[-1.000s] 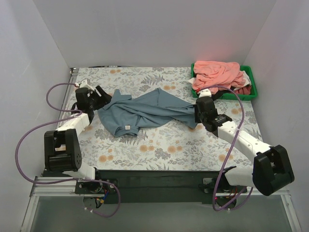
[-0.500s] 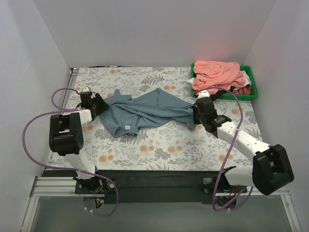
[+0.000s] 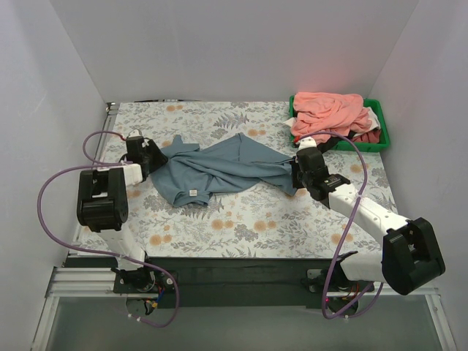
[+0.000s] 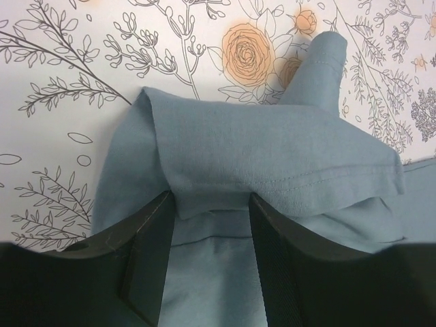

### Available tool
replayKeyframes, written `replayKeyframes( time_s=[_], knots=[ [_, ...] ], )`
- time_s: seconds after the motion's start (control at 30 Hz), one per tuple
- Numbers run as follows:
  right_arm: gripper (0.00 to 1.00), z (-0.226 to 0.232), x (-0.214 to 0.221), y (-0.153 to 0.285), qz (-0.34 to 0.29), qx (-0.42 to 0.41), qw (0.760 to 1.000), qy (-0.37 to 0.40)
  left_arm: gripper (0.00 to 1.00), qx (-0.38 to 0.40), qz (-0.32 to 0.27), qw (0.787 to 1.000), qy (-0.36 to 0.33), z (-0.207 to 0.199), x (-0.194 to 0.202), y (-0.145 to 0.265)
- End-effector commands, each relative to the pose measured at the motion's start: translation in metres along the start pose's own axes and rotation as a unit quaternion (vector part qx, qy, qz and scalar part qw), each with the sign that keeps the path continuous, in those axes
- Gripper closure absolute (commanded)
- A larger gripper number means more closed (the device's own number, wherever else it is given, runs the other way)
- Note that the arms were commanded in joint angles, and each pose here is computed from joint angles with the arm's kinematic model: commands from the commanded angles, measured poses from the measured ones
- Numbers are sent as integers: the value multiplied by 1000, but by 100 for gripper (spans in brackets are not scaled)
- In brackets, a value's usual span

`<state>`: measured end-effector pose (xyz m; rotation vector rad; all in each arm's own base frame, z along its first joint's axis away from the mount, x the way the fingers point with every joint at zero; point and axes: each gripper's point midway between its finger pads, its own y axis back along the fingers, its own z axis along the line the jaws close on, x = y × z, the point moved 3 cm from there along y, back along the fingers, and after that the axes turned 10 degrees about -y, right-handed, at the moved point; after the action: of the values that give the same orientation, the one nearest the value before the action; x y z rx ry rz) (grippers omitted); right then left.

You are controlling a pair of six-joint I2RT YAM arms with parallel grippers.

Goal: Fold and stack the t-shirts
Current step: Flatten the tshirt out

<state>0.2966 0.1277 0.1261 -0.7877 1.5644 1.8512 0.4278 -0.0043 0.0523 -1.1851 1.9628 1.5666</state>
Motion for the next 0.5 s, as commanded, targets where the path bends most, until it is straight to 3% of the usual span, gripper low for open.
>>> replayKeyframes(
  time_s=[0.0, 0.13, 0.23, 0.47],
  knots=[
    [99, 1, -4, -3, -14, -6, 1000, -5, 55, 1, -16, 1000, -5, -6, -12, -3],
    [99, 2, -4, -1, -15, -11, 1000, -6, 59, -8, -4, 1000, -9, -4, -8, -8],
    [99, 2, -5, 0, -17, -11, 1000, -6, 71, -15, -4, 1000, -11, -3, -7, -7],
    [99, 1, -6, 1, -20, -8, 1000, -6, 81, -23, -14, 1000, -15, -4, -12, 3]
  ],
)
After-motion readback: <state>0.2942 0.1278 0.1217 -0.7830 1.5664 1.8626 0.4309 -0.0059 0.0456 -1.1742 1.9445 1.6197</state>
